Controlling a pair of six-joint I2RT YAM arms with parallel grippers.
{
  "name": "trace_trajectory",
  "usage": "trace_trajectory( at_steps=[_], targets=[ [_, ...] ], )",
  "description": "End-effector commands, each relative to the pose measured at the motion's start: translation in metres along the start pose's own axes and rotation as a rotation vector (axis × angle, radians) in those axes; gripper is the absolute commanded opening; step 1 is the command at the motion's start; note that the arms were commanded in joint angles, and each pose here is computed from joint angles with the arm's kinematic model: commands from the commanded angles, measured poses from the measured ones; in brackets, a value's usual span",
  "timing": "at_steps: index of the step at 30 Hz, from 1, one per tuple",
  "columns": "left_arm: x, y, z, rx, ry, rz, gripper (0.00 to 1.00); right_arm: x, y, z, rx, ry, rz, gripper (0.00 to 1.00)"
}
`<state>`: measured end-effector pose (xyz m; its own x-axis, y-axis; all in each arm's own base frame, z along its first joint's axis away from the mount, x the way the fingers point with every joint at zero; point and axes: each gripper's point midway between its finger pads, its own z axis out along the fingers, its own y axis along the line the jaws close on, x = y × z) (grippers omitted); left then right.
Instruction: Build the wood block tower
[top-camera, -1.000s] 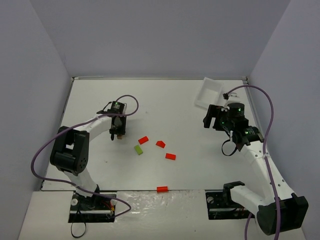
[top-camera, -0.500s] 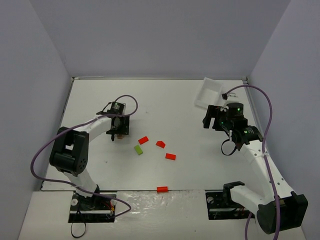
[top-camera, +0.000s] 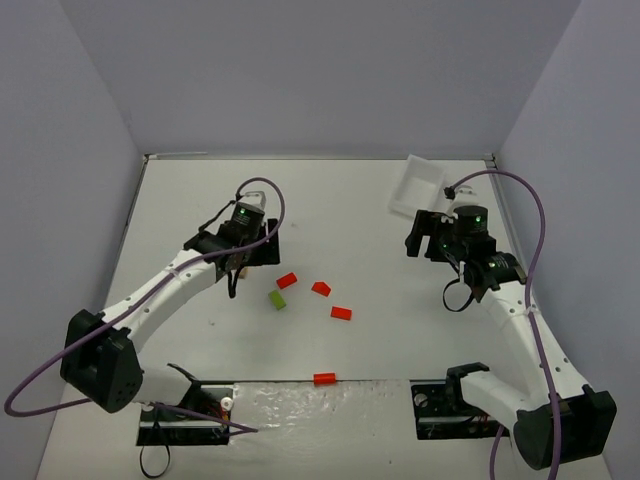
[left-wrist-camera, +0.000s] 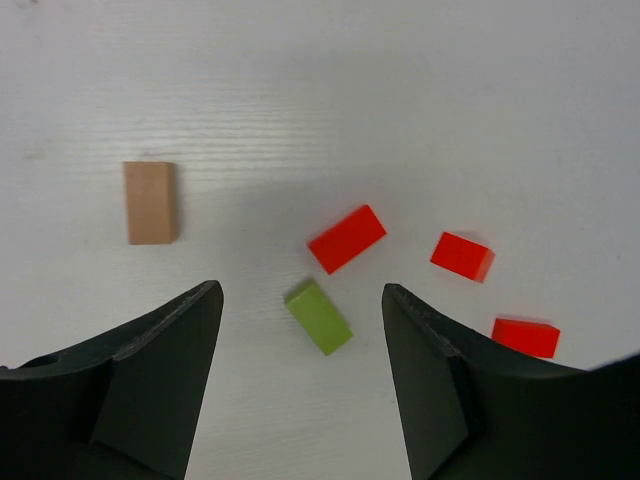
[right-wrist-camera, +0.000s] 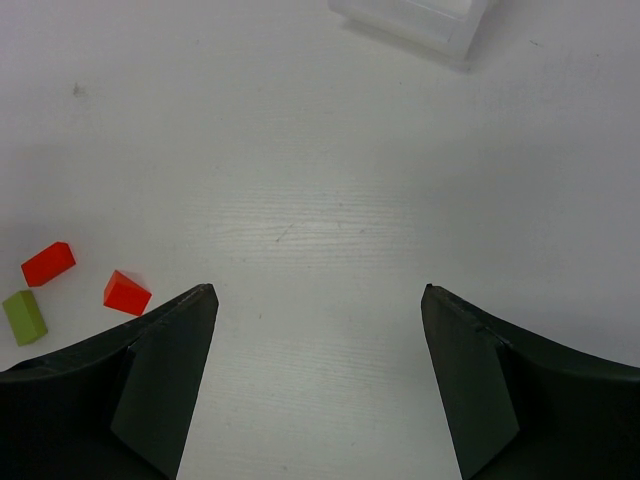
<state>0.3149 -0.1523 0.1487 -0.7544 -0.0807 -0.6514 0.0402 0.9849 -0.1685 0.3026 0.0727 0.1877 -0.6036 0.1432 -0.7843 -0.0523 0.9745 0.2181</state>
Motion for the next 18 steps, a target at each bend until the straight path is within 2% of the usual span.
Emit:
trace_trajectory(
  at_steps=[1, 7, 10, 14, 18],
  targets=[
    [-0.001, -0.035, -0.002, 0.055, -0.004, -0.055, 0.62, -0.018, 0.012, -0.007, -0.050, -0.063, -0.014, 0.80],
    [0.005, -0.051, 0.017, 0.139, 0.014, 0.159, 0.61, -0.012, 0.019, -0.009, -0.085, -0.053, -0.030, 0.81],
    [0.004, -0.052, 0.022, 0.156, 0.006, 0.220, 0.62, -0.008, 0.028, -0.009, -0.126, -0.034, -0.042, 0.81],
    [0.002, -0.052, 0.017, 0.165, -0.018, 0.194, 0.62, 0.001, 0.044, -0.006, -0.202, 0.011, -0.080, 0.79],
    [0.005, -0.041, 0.006, 0.160, -0.036, 0.144, 0.62, 0.039, 0.063, 0.010, -0.251, 0.172, -0.144, 0.77]
  ],
)
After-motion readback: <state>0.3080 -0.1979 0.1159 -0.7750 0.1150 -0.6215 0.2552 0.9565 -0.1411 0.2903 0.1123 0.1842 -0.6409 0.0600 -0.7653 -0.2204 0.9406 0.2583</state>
